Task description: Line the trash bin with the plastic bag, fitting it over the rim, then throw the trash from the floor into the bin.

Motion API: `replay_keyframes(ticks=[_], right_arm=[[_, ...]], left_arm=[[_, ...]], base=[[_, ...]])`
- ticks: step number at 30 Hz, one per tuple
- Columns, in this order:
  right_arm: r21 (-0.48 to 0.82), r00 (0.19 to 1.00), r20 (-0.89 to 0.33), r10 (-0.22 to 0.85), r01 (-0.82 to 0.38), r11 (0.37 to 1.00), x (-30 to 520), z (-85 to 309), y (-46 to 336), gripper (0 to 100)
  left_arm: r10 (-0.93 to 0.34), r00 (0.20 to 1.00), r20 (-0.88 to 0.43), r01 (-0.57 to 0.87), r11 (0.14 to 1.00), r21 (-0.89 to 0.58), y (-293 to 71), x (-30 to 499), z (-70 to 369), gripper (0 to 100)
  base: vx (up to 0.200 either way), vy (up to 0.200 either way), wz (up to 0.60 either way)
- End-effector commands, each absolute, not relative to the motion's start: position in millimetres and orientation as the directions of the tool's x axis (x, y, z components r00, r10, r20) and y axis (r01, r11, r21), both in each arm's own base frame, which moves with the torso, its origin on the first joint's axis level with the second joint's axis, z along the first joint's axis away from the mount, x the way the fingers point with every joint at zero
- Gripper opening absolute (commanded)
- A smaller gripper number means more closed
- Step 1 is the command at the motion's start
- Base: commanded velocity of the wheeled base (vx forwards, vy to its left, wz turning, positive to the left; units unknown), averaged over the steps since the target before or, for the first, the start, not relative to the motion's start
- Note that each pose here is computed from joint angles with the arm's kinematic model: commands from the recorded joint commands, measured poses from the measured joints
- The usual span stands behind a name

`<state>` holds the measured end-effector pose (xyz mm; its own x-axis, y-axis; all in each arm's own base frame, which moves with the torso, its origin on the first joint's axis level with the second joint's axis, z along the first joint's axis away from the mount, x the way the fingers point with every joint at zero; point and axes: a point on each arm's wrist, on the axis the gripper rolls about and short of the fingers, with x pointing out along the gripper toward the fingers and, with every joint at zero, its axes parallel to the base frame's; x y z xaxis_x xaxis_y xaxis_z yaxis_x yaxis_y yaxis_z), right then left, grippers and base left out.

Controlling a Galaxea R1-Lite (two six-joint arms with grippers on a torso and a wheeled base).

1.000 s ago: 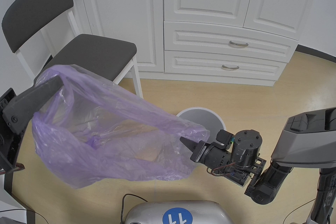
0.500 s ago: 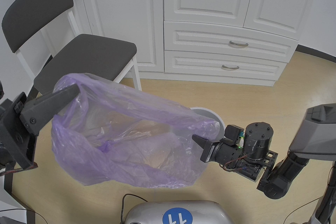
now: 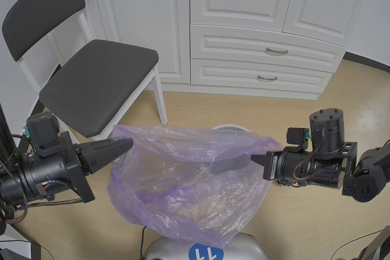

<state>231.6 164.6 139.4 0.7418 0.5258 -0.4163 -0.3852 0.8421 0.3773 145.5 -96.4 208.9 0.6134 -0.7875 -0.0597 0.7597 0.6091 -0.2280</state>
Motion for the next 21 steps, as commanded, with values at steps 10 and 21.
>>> replay_keyframes(ticks=[10,21], right_arm=[[0.231,0.808,-0.249,0.534,-0.486,0.843,161.5,249.4,106.5,0],[-0.021,0.829,-0.343,0.443,-0.478,0.878,154.6,218.7,101.4,0]], left_arm=[[-0.659,0.628,-0.414,0.725,0.688,0.005,-106.6,226.4,126.0,0],[-0.646,0.643,-0.411,0.721,0.692,0.040,-101.9,231.1,124.9,0]], base=[[0.000,0.000,0.00],[0.000,0.000,0.00]])
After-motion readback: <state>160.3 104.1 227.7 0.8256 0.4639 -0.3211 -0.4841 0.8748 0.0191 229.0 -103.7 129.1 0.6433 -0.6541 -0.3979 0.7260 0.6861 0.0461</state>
